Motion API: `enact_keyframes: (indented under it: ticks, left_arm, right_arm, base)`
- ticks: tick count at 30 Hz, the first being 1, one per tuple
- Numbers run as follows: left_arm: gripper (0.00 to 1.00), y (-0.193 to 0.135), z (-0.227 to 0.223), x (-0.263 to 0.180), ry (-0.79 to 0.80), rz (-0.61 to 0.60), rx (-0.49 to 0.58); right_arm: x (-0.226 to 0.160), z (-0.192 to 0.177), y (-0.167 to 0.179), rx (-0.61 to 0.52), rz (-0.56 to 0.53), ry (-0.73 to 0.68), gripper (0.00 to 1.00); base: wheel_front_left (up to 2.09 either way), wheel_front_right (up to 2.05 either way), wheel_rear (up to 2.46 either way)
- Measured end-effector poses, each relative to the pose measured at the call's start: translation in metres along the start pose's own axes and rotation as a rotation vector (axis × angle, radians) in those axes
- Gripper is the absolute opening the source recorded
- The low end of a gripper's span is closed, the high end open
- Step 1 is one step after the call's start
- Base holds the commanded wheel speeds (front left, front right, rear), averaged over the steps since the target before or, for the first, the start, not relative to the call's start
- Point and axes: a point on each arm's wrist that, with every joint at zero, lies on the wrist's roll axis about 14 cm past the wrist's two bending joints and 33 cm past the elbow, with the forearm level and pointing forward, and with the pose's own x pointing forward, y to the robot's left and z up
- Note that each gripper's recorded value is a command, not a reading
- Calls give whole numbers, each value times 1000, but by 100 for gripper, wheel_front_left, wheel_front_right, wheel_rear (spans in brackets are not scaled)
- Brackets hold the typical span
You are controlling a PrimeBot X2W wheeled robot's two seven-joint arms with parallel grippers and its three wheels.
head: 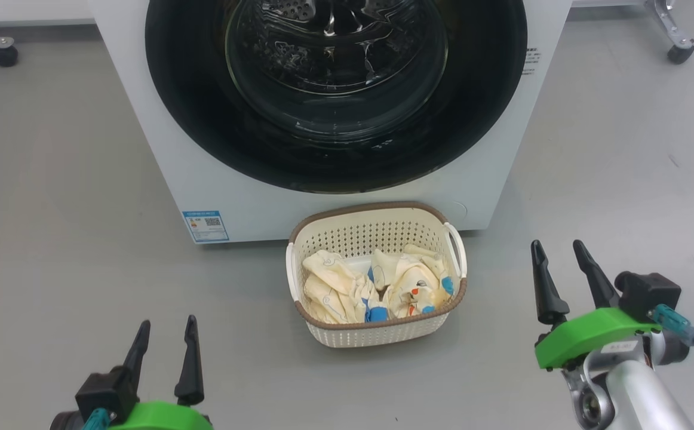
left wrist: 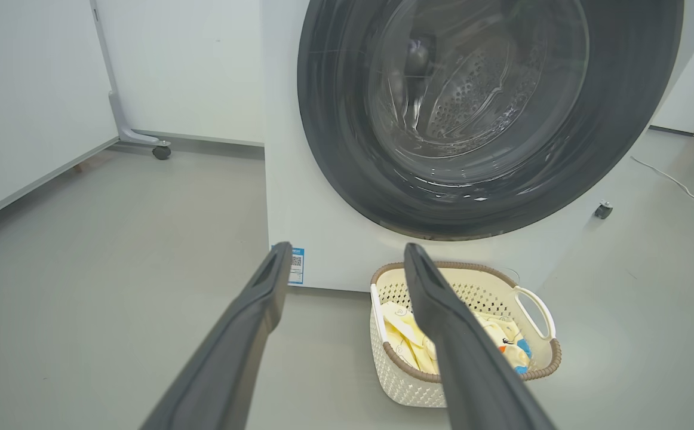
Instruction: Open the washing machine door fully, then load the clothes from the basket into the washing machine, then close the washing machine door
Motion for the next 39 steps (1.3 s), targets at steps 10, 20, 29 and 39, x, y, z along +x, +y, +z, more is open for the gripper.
enact_keyframes:
  ticks: [10, 20, 29, 39]
  left_arm:
    - [100, 0, -1, -1, 3, 2, -17]
    - [100, -4, 3, -1, -9, -19, -23]
    - [100, -5, 2, 1, -7, -26, -6]
    - [100, -6, 1, 2, -4, -35, 0]
  right_arm:
    - [-1, 0, 1, -1, 2, 2, 100]
    - [-2, 0, 3, -2, 10, 2, 100]
    - [-1, -3, 1, -1, 4, 11, 100]
    - [3, -2, -1, -1, -1, 6, 100]
  base:
    - [0, 0, 0]
    - [4, 4, -9]
    - [61, 61, -123]
    - [117, 117, -233]
